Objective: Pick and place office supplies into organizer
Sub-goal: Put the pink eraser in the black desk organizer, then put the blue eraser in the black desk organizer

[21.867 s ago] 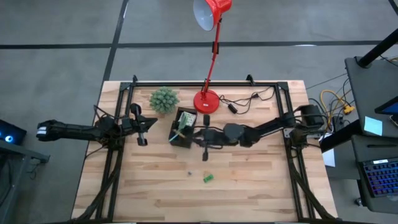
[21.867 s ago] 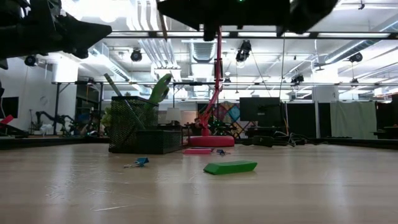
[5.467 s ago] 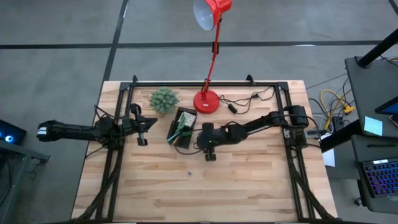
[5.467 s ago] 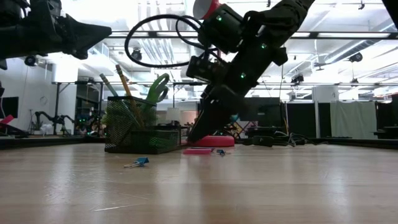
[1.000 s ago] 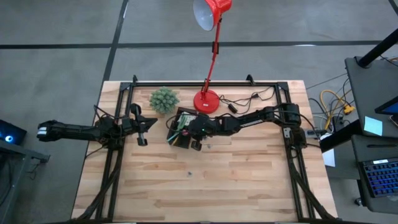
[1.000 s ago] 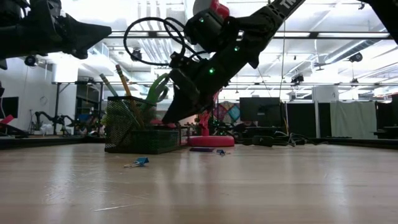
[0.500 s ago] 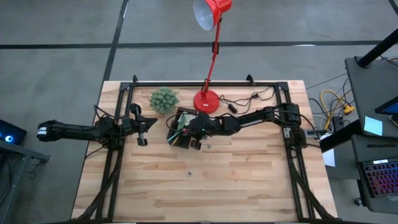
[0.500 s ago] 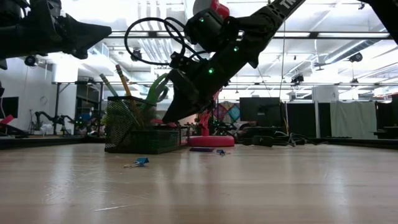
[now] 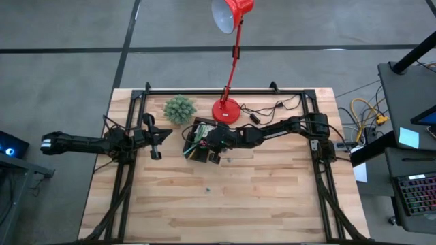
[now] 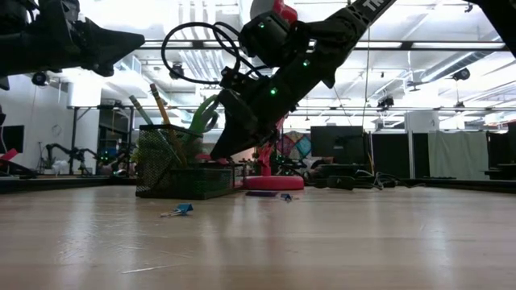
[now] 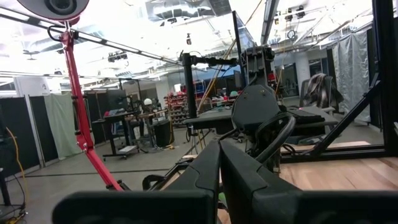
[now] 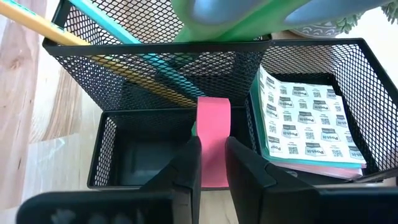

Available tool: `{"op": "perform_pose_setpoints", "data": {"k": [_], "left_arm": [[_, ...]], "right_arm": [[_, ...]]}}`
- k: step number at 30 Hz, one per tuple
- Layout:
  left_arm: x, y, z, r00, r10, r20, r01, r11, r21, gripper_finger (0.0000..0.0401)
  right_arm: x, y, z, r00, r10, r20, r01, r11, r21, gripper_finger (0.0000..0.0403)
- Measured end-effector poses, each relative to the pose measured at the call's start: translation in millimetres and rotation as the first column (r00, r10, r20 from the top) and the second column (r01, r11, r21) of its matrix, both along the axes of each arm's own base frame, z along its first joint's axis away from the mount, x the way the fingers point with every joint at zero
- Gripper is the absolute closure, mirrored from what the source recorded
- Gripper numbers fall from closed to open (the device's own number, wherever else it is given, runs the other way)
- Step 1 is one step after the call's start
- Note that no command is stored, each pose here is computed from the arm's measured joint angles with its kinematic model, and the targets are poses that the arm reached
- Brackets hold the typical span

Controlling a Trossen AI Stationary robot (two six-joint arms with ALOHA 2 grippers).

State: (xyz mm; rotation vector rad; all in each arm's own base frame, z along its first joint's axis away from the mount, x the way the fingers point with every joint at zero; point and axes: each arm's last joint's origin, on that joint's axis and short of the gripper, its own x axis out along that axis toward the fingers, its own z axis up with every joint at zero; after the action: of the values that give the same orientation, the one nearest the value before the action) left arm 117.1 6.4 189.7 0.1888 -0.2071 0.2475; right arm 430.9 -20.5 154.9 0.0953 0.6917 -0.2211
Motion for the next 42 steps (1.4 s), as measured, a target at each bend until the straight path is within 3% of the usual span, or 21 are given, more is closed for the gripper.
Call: {"op": "perform_pose_setpoints", "data": {"k": [13, 20, 33, 42], "left_arm": [[0, 0, 0, 1.000, 0.000, 0.000, 0.000, 1.000, 0.000, 0.0401], [0, 0, 0, 1.000, 0.000, 0.000, 0.000, 1.000, 0.000, 0.0401], [0, 0, 0, 1.000, 0.000, -0.002, 0.000, 1.000, 0.000, 0.0401], [0, 0, 0, 1.000, 0.000, -0.002, 0.000, 1.000, 0.000, 0.0401]], "right_arm": [[3, 0, 5, 1.000, -0.011, 0.020, 0.011, 1.000, 0.015, 0.0275], [3, 0, 6, 1.000, -0.011, 0.019, 0.010, 1.000, 0.016, 0.0262], [-16, 1, -6, 0.973, -0.003, -0.232, 0.010, 0.999, 0.033, 0.0277], [-25, -1, -11, 0.946, -0.059, -0.319, 0.085, 0.994, 0.070, 0.0234]]}}
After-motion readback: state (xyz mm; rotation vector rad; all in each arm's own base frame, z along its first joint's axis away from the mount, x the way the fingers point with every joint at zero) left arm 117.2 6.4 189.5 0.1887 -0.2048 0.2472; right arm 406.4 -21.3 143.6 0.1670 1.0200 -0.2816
